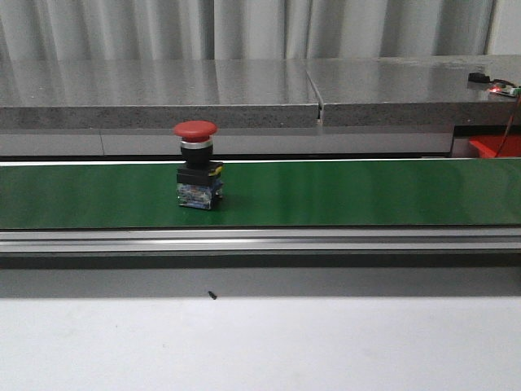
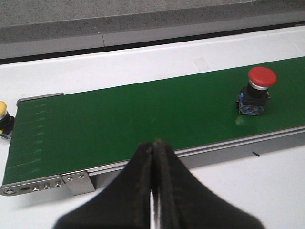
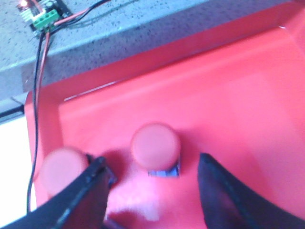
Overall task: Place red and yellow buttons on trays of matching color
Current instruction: 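Move the right gripper back over the belt toward the second red button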
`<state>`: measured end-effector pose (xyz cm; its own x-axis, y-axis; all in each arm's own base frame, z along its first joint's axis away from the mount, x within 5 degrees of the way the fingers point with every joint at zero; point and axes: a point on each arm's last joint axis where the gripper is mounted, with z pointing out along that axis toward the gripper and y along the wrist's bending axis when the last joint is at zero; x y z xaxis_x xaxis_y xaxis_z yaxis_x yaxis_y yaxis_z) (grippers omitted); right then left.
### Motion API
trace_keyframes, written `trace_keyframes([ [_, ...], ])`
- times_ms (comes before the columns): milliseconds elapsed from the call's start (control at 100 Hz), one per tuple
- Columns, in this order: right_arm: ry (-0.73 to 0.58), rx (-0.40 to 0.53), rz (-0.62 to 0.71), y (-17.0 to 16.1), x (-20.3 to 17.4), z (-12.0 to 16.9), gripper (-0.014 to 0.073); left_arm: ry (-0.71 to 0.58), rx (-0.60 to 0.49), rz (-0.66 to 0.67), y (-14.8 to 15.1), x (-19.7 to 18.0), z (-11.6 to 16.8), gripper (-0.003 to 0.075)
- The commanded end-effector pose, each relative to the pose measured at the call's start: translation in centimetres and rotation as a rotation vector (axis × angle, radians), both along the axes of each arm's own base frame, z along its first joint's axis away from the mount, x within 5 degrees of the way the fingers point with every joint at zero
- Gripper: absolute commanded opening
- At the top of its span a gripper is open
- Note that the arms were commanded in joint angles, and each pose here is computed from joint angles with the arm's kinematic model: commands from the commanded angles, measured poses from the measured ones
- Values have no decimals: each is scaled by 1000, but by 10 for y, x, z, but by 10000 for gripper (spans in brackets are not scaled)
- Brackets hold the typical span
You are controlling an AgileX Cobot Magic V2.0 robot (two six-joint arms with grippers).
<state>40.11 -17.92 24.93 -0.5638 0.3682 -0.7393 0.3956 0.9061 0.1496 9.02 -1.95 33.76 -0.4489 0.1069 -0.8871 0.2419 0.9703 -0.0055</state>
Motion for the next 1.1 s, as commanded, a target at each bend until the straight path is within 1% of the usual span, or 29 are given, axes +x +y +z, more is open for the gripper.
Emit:
trace_keyframes([
  [0,-143,-94,-17,9,-18,43,394,-78,-33,6,-1,2,12,-19],
  [220,-162,-103,30,48,-49,50,393,-78,-33,6,-1,2,12,-19],
  [340,-145,-89,79,70,-64,51,393,-78,-33,6,-1,2,12,-19],
  [440,-103,-90,136,85,-73,49,401,-78,-33,6,-1,2,12,-19],
  [490,-76,-85,160,90,-76,48,431,-78,-33,6,-1,2,12,-19],
  [620,23,-33,215,101,-81,41,583,-78,-33,6,-1,2,12,-19],
  [680,55,-16,238,106,-82,38,619,-78,-33,6,-1,2,12,-19],
  [780,95,5,276,115,-83,36,613,-78,-33,6,-1,2,12,-19],
  [900,151,23,353,134,-84,32,613,-78,-33,6,-1,2,12,-19],
  [1090,220,5,550,180,-87,28,613,-78,-33,6,-1,2,12,-19],
])
